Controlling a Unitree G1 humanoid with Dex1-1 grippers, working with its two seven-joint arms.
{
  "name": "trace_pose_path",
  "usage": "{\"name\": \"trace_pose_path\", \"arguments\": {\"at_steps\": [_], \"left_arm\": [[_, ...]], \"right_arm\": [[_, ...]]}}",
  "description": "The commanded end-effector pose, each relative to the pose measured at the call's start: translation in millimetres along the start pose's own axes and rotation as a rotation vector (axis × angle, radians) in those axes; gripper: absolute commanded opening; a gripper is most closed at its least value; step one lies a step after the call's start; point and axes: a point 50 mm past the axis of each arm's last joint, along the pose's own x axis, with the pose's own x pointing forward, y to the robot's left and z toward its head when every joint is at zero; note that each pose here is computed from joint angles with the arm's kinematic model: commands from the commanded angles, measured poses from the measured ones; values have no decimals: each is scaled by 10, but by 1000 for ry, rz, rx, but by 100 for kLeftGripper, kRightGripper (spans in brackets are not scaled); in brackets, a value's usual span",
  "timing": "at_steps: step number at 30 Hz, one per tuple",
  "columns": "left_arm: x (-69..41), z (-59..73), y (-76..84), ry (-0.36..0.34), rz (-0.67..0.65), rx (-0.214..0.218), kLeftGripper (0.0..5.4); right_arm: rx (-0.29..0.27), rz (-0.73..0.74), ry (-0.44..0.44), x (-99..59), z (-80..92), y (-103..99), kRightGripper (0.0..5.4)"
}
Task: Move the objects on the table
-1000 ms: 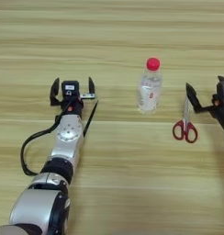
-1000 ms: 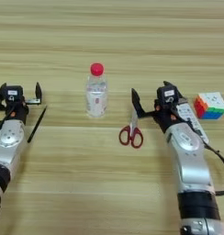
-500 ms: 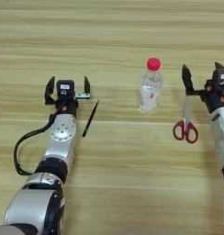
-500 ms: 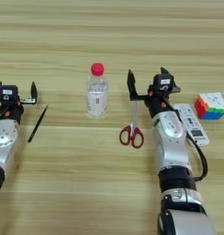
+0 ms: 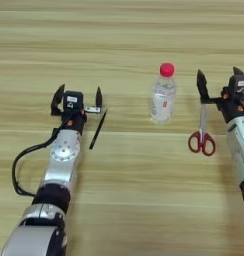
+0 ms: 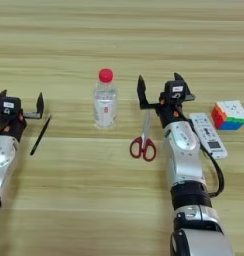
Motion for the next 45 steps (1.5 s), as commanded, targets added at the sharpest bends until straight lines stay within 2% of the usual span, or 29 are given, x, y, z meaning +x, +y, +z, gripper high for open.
{"name": "trace_pose_path", "arguments": {"at_steps": [1,3,5,9,11,14,17,20,28,33,38,45], "left_arm": [[-161,-22,-5,89,-56,17,540],[-257,-27,-15,139,-97,33,540],[-345,-35,9,203,-111,23,540],[-438,-4,75,273,-138,44,540],[-454,23,90,298,-151,34,540],[-464,61,72,371,-171,-26,540],[-470,119,58,398,-204,-51,540],[-468,149,70,415,-205,-24,540],[-445,206,0,416,-259,-44,540],[-453,141,-15,448,-273,-28,540],[-466,39,-61,478,-285,10,540],[-475,-205,-44,538,-270,60,540]], "right_arm": [[-1,-4,-1,11,16,41,538],[0,-9,-1,9,21,44,538],[2,-13,-1,7,25,49,538],[3,-16,1,9,31,67,538],[4,-19,3,10,32,76,538],[6,-22,3,10,35,92,538],[8,-22,3,9,39,112,538],[10,-22,4,7,43,134,538],[13,-22,6,1,52,174,538],[16,-21,6,-2,60,199,538],[21,-22,6,-5,68,212,538],[27,-23,7,-5,77,226,538]]}}
